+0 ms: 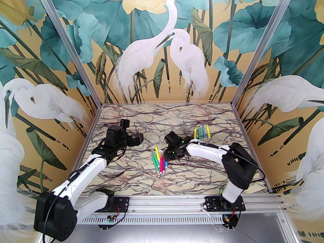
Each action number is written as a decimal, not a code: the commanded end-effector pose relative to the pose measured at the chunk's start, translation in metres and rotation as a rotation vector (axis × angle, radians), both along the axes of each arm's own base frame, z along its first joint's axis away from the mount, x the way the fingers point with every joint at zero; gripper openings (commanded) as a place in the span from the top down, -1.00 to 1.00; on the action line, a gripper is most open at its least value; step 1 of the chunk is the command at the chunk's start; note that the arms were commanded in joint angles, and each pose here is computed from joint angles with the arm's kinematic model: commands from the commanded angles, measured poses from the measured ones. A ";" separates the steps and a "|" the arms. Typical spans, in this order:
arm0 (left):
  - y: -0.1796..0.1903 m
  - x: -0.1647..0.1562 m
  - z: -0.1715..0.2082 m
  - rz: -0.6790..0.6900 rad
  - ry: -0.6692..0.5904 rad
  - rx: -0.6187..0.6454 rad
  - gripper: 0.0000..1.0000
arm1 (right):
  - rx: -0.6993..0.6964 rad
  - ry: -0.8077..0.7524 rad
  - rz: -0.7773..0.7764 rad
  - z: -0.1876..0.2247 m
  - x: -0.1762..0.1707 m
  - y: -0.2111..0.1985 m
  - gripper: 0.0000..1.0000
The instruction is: Open the pen caps
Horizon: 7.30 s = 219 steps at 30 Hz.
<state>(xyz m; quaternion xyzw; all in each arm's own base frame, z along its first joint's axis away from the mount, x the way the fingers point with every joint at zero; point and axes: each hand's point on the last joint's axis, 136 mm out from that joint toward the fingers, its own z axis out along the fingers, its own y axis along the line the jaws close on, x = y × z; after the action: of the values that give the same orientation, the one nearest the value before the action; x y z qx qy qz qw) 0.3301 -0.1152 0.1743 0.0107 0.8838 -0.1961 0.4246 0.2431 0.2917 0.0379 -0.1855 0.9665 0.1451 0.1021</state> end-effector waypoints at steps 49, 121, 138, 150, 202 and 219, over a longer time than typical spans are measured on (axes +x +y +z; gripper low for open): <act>-0.012 0.000 -0.007 -0.021 0.021 -0.095 -0.94 | -0.222 -0.086 -0.043 -0.020 0.026 -0.018 0.91; -0.167 -0.014 0.022 -0.599 0.232 -0.534 0.85 | 0.363 -0.471 0.108 0.123 0.034 0.042 0.24; -0.169 -0.017 0.032 -0.627 0.216 -0.557 0.89 | 0.354 -0.443 0.104 0.114 0.037 0.046 0.29; -0.166 -0.009 0.039 -0.584 0.176 -0.555 0.90 | 0.342 -0.433 0.110 0.109 0.030 0.039 0.72; -0.062 0.074 0.028 -0.057 0.212 -0.081 1.00 | 0.197 -0.564 -0.189 0.108 0.064 -0.085 1.00; -0.044 0.098 -0.072 -0.029 0.470 0.186 1.00 | 0.035 -0.491 -0.528 0.074 0.158 -0.147 1.00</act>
<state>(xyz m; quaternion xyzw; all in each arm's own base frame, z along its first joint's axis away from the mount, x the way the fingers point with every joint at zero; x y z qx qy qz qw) 0.4256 -0.1649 0.1111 0.0036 0.9653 -0.1426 0.2188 0.3877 0.1516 0.1101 0.0165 0.9253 0.0953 0.3667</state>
